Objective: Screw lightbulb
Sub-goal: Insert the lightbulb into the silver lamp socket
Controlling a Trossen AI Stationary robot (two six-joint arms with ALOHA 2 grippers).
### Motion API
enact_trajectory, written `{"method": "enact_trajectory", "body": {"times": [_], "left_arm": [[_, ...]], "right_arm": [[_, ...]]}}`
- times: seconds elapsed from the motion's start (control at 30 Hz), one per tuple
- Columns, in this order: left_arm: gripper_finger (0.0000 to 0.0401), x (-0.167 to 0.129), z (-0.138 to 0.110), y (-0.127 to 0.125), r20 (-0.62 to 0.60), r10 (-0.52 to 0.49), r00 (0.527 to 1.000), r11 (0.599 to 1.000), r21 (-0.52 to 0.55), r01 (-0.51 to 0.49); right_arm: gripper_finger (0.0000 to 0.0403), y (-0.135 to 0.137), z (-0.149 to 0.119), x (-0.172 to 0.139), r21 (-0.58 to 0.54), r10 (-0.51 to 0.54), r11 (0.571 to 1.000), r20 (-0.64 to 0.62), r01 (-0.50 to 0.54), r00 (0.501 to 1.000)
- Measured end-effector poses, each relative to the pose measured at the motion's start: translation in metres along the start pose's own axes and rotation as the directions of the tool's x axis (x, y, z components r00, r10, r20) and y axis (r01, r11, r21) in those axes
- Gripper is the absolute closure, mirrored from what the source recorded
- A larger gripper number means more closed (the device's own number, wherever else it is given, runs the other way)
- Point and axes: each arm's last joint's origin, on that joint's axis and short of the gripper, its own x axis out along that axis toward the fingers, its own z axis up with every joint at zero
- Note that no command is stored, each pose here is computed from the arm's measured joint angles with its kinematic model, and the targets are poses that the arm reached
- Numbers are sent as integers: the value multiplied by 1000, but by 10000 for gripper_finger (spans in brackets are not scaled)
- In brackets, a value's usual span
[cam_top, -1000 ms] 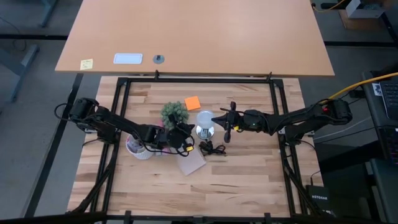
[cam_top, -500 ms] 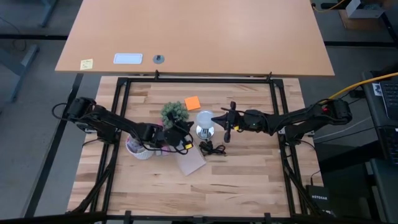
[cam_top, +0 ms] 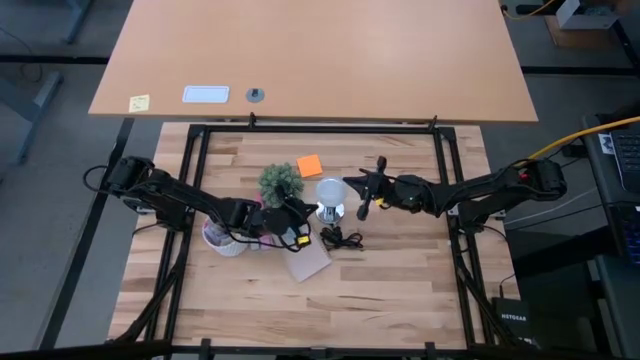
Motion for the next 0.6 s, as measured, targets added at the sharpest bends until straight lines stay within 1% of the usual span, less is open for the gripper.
{"method": "enact_trajectory", "body": {"times": [0.13,0.43,0.6], "left_arm": [[401,1,2,1,18,1,1000,1000,4,-2],[401,12,-5,3,-11,25,1000,1000,14,-25],[401,12,-5,2,-10,24,1000,1000,15,-23]], "right_arm": [[391,0,-4,0,-14,3,1000,-39,-4,999],[391,1,-7,0,-14,5,1000,-63,-6,998],[391,3,-7,0,-7,79,997,-60,-80,995]]}}
